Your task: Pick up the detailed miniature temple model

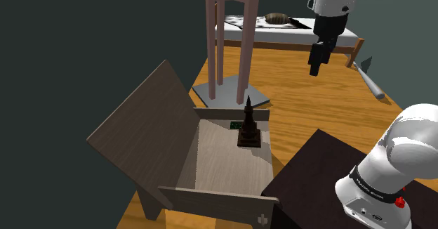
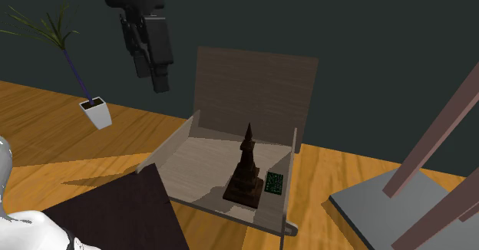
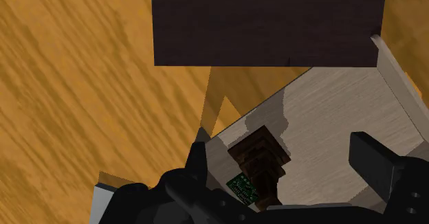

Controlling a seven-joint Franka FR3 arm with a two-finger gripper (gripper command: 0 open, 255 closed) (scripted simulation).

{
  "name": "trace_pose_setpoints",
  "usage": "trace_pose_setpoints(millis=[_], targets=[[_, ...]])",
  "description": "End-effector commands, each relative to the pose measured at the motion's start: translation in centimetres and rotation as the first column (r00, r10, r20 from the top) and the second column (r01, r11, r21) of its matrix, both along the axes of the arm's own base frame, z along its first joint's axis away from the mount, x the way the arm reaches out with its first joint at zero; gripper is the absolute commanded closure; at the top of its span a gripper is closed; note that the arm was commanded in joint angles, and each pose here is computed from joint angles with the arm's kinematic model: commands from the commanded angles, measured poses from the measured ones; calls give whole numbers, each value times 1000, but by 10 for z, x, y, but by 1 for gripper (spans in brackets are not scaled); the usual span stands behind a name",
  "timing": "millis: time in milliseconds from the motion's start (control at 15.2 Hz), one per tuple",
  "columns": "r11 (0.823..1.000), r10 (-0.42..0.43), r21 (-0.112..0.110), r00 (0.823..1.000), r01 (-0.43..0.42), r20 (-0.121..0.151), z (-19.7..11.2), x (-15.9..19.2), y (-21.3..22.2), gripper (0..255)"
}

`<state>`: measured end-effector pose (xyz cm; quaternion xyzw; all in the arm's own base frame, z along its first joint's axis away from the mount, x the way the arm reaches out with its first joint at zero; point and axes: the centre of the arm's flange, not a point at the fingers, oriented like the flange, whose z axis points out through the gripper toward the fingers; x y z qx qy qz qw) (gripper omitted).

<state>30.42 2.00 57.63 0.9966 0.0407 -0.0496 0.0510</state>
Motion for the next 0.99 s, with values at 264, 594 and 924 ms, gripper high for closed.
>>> trace_pose_setpoints(millis=[264, 594, 924], targets=[[999, 12, 47, 998, -15, 61, -45, 16, -11, 0], [994, 22, 104, 990, -37, 137, -100, 41, -21, 0], [985, 28, 159, 977, -63, 212, -153, 69, -28, 0]])
